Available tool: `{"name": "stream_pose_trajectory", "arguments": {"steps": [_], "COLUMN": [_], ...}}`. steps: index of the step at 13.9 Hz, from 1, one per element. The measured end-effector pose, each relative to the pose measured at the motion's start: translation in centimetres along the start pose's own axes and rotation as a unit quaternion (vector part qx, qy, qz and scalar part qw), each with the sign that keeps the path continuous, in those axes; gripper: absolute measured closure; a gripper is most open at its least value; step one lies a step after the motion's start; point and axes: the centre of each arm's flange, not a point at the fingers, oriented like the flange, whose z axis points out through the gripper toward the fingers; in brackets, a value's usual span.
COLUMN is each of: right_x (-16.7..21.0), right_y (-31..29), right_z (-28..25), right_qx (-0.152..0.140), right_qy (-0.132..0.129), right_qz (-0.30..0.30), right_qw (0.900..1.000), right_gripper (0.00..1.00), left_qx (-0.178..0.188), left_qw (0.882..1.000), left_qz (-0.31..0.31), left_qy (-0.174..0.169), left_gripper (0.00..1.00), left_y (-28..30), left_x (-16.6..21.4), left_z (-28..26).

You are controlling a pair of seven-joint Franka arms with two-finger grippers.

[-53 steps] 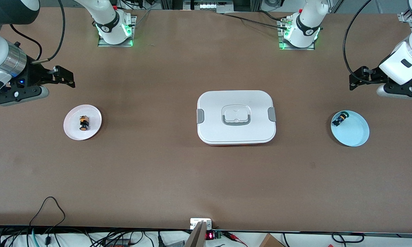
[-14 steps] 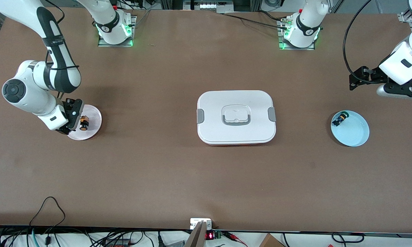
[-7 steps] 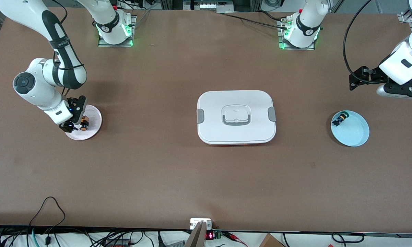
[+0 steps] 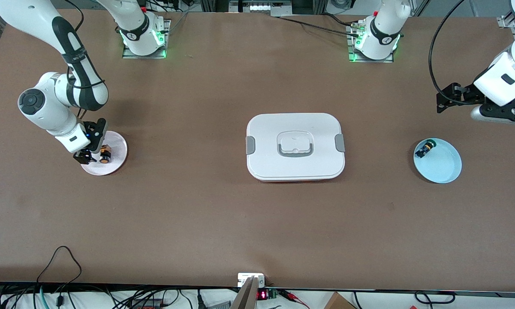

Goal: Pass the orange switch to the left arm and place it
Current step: 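Lower the right gripper around the orange switch and close it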

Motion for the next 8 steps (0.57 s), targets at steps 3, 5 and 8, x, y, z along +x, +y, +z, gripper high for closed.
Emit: {"name": "stream_pose_trajectory", "arguments": {"steps": [3,5,8], "right_x": [0.6,1.2,1.6], "right_y": [0.2,0.2,0.1], "right_z": [-0.1,0.1,0.8], "right_qx": [-0.010,-0.015,-0.017], "right_qy": [0.002,0.003,0.004], "right_qz": [-0.019,-0.025,-0.030], "right_qw": [1.000,1.000,0.999], "right_gripper": [0.00,0.00,0.00], "left_qx": [0.000,0.000,0.000], "left_qw": [1.000,1.000,1.000], "left_qz": [0.000,0.000,0.000], "left_qy": [0.000,0.000,0.000], "left_gripper": [0.00,0.00,0.00], "left_y": [0.0,0.0,0.0], "left_x": [0.0,0.0,0.0], "left_z": [0.0,0.0,0.0]}}
